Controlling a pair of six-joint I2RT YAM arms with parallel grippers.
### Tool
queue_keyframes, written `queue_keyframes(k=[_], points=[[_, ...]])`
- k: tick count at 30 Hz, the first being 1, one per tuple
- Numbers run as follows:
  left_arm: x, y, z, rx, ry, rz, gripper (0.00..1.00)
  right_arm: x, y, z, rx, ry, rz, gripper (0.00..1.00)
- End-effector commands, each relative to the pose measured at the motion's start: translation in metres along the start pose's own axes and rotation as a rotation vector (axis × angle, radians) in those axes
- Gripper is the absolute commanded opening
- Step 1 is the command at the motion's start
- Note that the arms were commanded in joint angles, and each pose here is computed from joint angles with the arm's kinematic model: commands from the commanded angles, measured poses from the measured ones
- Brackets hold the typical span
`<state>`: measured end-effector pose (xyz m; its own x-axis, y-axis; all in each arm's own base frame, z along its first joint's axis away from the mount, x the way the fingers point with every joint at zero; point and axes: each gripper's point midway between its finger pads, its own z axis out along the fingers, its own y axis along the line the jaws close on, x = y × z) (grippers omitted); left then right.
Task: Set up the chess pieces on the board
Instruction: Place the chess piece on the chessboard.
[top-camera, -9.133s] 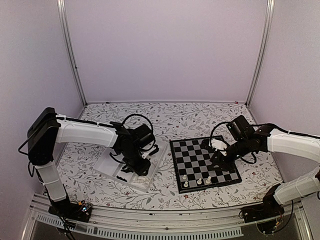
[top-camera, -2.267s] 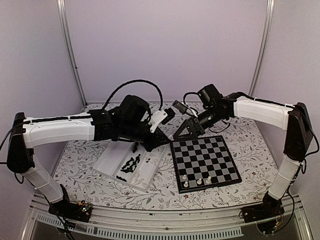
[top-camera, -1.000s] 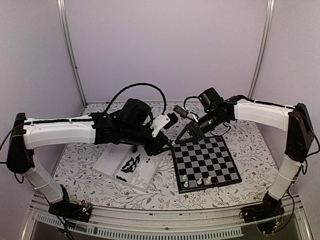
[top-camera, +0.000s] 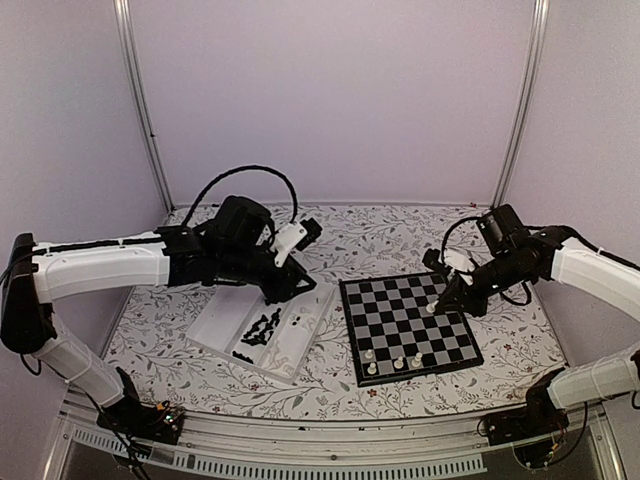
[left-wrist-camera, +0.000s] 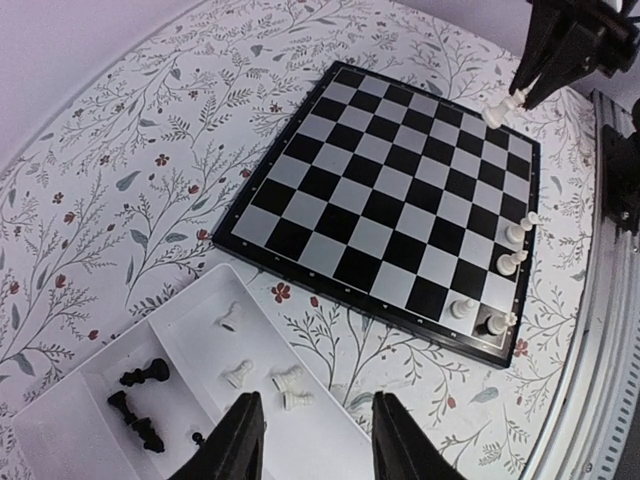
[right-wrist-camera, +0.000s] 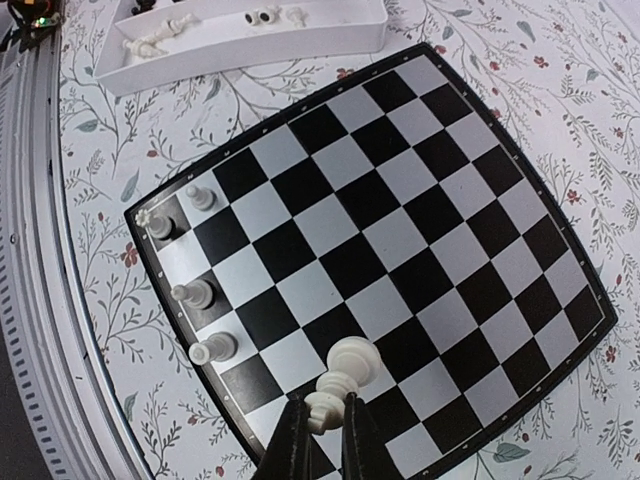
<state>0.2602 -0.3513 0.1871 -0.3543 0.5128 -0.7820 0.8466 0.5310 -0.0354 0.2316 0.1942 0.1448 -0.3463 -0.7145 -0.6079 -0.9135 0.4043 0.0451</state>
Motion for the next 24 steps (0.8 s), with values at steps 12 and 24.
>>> queue_keyframes(k=[12, 24], points=[[0.013, 0.009, 0.011, 0.003, 0.005, -0.05, 0.4, 0.064, 0.057, 0.031, -0.249, 0.168, -0.173, 0.07], [0.021, 0.014, 0.008, -0.014, 0.018, -0.061, 0.4, 0.073, 0.059, 0.049, -0.251, 0.219, -0.179, 0.07]])
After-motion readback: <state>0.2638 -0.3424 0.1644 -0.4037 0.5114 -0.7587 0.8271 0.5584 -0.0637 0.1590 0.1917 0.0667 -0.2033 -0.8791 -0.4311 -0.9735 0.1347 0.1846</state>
